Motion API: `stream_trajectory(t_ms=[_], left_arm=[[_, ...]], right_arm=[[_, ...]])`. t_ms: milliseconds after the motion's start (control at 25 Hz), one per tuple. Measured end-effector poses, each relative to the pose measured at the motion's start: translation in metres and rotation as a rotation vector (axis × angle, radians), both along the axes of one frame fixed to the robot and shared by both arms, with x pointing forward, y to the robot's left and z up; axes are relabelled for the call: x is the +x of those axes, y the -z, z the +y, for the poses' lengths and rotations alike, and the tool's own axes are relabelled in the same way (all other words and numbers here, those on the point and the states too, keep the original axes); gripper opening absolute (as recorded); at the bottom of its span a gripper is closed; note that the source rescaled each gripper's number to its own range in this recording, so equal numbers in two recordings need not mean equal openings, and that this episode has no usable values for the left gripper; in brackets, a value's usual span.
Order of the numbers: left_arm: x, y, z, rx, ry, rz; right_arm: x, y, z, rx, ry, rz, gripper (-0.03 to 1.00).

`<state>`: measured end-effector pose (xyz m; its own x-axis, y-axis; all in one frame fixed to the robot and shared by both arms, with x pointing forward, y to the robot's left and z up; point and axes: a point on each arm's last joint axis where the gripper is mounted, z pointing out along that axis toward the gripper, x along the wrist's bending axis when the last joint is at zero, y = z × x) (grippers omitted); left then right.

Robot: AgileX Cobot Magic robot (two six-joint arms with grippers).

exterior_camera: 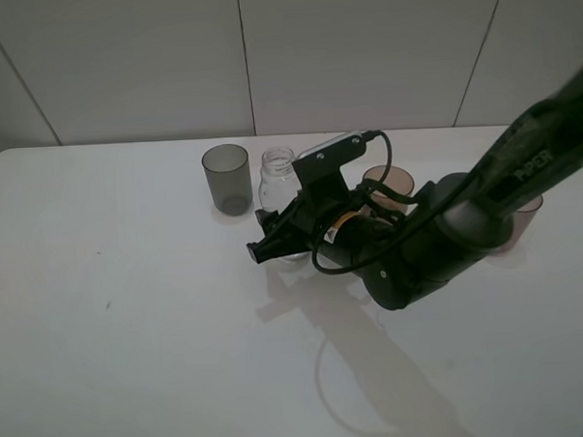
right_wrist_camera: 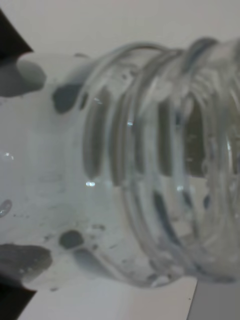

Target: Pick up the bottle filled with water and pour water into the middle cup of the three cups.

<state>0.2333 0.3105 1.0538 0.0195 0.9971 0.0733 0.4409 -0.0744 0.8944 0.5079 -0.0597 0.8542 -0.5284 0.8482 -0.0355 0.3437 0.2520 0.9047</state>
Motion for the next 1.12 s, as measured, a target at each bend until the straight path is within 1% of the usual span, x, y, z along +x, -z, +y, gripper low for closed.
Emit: stream_trajectory(t_ms=[80,120,160,200,280,360,400,520,720,800,960,1080,1120], left_arm=[[0.0,0.0,0.0,0.0,0.0,0.0],[0.0,0.0,0.0,0.0,0.0,0.0],[0.0,0.0,0.0,0.0,0.0,0.0],[0.0,0.0,0.0,0.0,0.0,0.0],[0.0,0.0,0.0,0.0,0.0,0.0],[0.0,0.0,0.0,0.0,0.0,0.0],[0.0,0.0,0.0,0.0,0.0,0.0],[0.0,0.0,0.0,0.0,0.0,0.0],[0.0,0.0,0.0,0.0,0.0,0.0],[0.0,0.0,0.0,0.0,0.0,0.0],[0.0,0.0,0.0,0.0,0.0,0.0],[0.0,0.0,0.0,0.0,0.0,0.0],[0.0,0.0,0.0,0.0,0.0,0.0]], right_arm=[[0.0,0.0,0.0,-0.002,-0.004,0.0,0.03],[0.0,0.0,0.0,-0.002,-0.005,0.0,0.06],[0.0,0.0,0.0,-0.002,-0.005,0.0,0.12],[0.0,0.0,0.0,-0.002,-0.005,0.0,0.22],[0.0,-0.001,0.0,0.0,-0.005,-0.003,0.49],[0.0,-0.003,0.001,0.006,-0.005,-0.01,0.66],[0.0,-0.005,0.001,0.011,-0.005,-0.017,0.71],[0.001,-0.014,0.001,0.03,-0.004,-0.038,0.76],[0.002,-0.045,0.002,0.09,-0.004,-0.098,0.76],[0.001,-0.063,0.001,0.126,0.002,-0.13,0.76],[-0.003,-0.111,-0.006,0.207,0.034,-0.176,0.76],[-0.014,-0.144,-0.015,0.192,0.024,-0.146,0.76],[-0.019,-0.153,-0.019,0.18,0.014,-0.117,0.76]])
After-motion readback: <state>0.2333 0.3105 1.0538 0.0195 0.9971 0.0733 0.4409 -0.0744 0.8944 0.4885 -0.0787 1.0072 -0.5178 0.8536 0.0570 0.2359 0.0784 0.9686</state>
